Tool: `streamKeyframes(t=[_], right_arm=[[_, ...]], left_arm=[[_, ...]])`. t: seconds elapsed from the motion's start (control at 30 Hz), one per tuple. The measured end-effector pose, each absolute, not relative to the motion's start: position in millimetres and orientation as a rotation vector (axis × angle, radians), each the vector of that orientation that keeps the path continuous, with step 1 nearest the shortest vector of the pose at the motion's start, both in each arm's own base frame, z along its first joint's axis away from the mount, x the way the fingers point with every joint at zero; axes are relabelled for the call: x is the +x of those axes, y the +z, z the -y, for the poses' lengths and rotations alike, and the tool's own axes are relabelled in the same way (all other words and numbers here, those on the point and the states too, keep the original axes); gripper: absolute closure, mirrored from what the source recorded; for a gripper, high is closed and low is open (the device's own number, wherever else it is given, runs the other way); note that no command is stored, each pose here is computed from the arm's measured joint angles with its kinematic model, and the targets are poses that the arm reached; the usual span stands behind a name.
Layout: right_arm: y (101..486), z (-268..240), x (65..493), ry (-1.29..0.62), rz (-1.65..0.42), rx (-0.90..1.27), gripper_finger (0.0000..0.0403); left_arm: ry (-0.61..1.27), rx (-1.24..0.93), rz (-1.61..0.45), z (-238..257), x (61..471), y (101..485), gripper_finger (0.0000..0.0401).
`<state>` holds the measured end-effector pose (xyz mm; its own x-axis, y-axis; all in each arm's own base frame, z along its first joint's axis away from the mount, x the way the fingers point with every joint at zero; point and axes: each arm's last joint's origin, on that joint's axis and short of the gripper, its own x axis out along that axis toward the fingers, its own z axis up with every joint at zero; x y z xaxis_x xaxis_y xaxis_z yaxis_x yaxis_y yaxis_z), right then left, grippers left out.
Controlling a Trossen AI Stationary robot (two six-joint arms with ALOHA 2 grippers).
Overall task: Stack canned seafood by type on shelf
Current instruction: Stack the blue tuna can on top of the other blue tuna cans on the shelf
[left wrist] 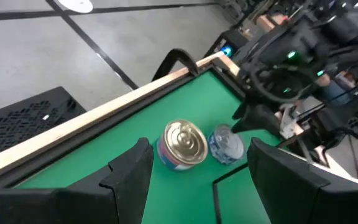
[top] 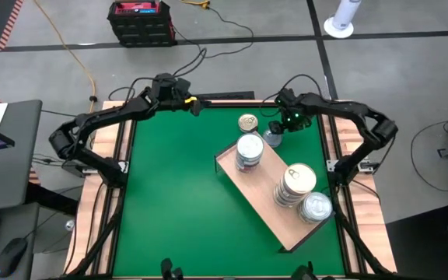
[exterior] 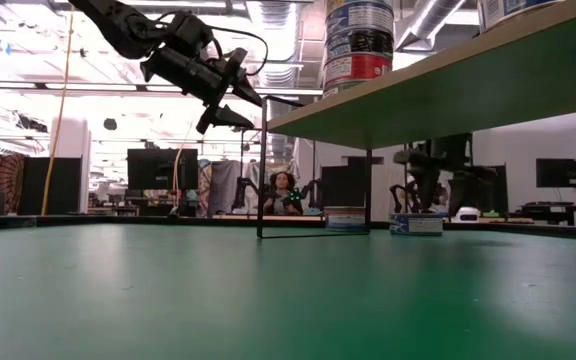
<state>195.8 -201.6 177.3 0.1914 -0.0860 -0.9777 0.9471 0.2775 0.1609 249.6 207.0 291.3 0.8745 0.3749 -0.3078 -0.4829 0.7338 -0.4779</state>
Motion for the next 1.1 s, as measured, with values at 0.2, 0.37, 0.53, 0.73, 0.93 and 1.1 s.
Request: streamKeyframes(t=[0.2, 0.37, 0.53, 0.73, 0.93, 1.1], right_arm=[[168.1, 203.8, 197.9, -0.932, -1.149, 1.024, 0.0123], [168.2, 204.8, 195.2, -0.929, -1.16, 1.021, 0.0157], [160.5, 204.2, 187.0, -0.921, -1.168, 1.05, 0.0237], [149.9, 199.2, 178.7, -0.897, -1.183, 1.1, 0.0352], [146.8, 204.8, 165.0, -0.998, -1.194, 1.126, 0.0382], [148.0, 207.2, 155.4, -1.046, -1.215, 1.138, 0.0376]], left_arm=[[0.441, -0.586, -0.196, -204.9, 251.3, 291.8, 0.0152], [0.405, -0.585, -0.202, -204.2, 251.5, 291.9, 0.0152], [0.402, -0.563, -0.206, -204.2, 251.5, 291.9, 0.0152], [0.403, -0.535, -0.211, -204.3, 251.4, 291.8, 0.0152], [0.401, -0.525, -0.214, -204.2, 251.4, 291.9, 0.0152], [0.398, -0.514, -0.215, -204.2, 251.5, 292.0, 0.0152]])
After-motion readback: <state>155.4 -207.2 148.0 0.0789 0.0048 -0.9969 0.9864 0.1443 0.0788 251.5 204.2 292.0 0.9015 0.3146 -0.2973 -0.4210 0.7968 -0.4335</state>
